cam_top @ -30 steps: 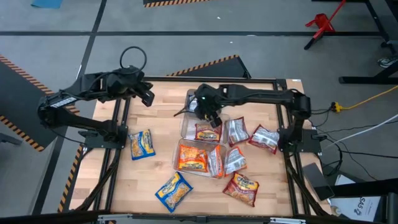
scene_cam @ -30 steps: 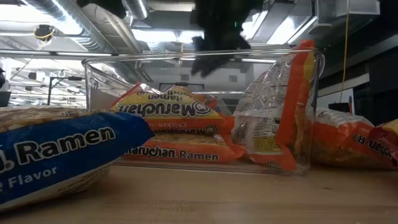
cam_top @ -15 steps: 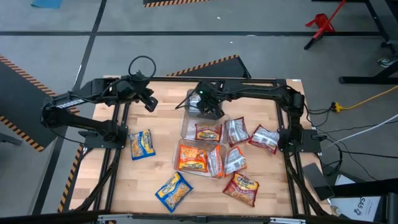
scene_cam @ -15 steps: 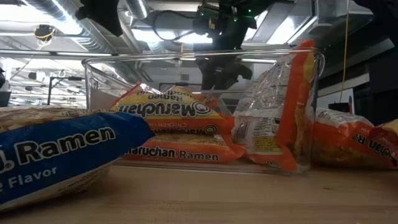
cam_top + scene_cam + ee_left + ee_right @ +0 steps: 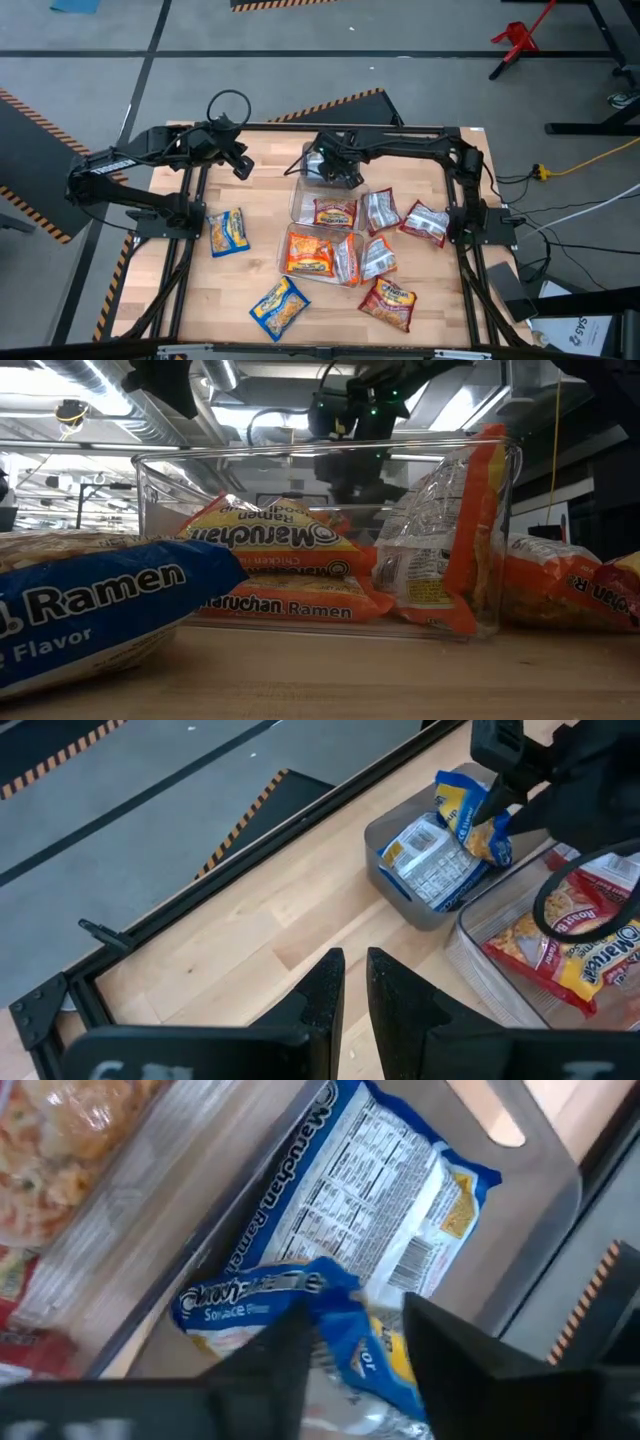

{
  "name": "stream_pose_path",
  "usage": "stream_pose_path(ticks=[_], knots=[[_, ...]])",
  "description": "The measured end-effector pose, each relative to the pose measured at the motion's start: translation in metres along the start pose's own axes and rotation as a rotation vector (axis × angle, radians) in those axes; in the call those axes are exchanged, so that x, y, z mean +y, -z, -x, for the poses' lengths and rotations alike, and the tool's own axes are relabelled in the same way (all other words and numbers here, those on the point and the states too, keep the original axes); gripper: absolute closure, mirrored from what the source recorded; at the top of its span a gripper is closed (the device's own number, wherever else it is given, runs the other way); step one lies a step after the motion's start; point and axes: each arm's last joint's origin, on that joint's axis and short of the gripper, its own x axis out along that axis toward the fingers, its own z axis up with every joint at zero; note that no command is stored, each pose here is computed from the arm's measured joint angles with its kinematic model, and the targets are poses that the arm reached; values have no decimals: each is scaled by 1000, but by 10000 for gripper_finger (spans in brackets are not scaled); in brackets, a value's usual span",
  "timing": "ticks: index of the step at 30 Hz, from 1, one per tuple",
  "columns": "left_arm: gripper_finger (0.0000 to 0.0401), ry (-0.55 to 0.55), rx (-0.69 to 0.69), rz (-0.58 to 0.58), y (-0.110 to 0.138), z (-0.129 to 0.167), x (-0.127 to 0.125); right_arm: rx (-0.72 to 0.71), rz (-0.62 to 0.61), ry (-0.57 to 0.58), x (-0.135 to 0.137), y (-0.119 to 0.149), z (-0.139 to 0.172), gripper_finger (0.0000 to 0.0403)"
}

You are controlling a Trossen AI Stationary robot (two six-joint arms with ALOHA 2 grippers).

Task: Sort Maruchan noodles
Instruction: Put the middle left blue noddle pack into the black bin

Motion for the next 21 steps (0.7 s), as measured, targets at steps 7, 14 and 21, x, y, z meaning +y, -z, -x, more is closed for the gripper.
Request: stream_pose_path(ticks=[7, 14, 21], knots=[[361, -17, -17, 4, -1, 0, 0, 72, -15, -37, 6, 6, 6, 391], [361, 2, -74, 6, -7, 0, -2, 22, -128, -3, 8, 5, 37, 401], [362, 110, -178, -1, 1, -37, -18, -10, -240, -18, 10, 11, 56, 402]])
